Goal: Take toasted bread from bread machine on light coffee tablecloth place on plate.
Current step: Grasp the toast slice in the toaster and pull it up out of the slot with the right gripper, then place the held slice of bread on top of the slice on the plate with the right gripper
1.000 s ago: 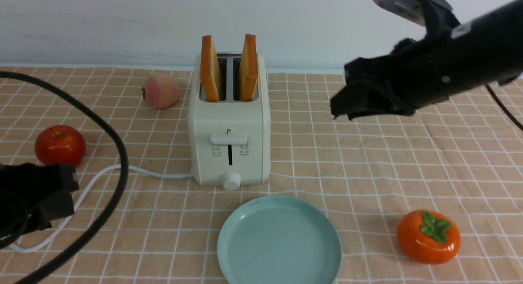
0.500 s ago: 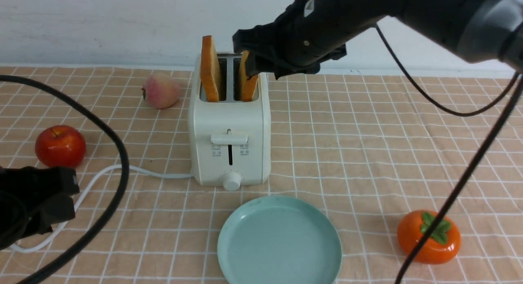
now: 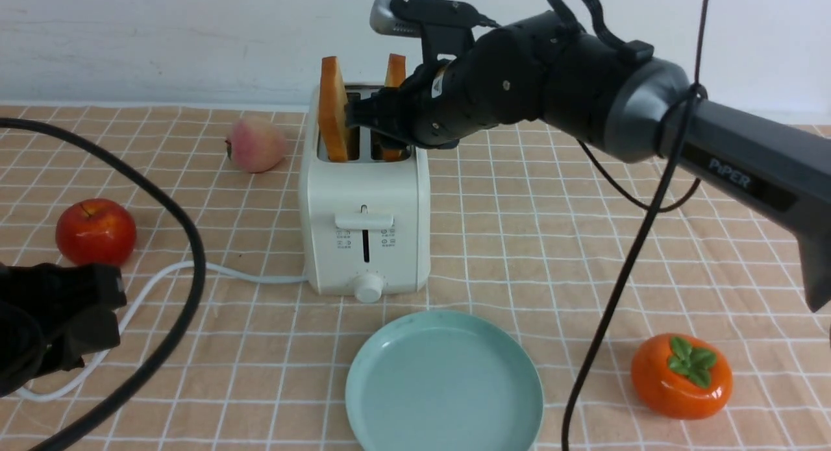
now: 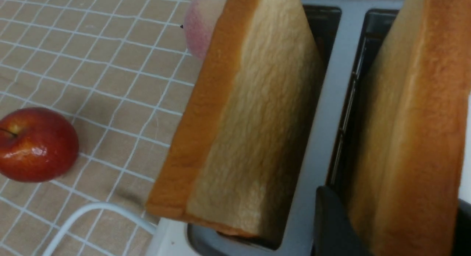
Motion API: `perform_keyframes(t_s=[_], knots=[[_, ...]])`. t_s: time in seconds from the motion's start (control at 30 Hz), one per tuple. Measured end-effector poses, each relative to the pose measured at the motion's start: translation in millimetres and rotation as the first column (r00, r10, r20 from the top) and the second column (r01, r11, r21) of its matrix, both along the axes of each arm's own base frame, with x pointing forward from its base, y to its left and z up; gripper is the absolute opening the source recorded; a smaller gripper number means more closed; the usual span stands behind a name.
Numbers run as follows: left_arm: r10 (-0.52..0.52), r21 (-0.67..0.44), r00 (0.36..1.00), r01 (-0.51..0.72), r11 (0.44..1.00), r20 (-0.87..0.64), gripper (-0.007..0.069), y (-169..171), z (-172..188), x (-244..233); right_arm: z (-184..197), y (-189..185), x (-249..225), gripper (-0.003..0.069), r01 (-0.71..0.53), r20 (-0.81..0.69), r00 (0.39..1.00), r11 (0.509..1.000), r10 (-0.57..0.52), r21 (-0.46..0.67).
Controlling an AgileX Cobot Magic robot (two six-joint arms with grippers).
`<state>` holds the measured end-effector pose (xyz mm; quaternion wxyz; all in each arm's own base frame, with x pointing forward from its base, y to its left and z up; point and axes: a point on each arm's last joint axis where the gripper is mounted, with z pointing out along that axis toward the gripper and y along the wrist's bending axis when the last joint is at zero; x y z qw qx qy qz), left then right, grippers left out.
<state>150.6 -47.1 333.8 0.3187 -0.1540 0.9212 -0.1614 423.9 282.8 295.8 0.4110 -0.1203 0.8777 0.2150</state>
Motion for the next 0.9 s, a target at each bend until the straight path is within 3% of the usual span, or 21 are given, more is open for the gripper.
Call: perform_keyframes(t_s=[0.17,0.37,0.57,0.7,0.9], knots=[[0.0,0.0,1.0,0.0,1.0,-0.001,0.0239,0,0,0,0,0,1,0.0131,0.0,0.02,1.0,1.0,0.001,-0.009],[0.0,0.0,1.0,0.0,1.0,-0.001,0.0239,0,0,0,19,-6,-4,0.0123,-0.001,0.067,0.998,1.0,0.003,-0.022],[0.0,0.0,1.0,0.0,1.0,-0.001,0.0239,0,0,0,81,-21,-26,0.0123,-0.002,0.188,0.982,0.999,-0.006,0.042],[0.0,0.0,1.0,0.0,1.0,-0.001,0.0239,0,0,0,156,-50,-69,0.0123,-0.011,0.307,0.951,0.993,-0.026,0.117],[0.0,-0.001,1.0,0.0,1.0,0.004,0.0238,0,0,0,200,-88,-126,0.0123,-0.005,0.223,0.975,0.999,-0.006,0.049]])
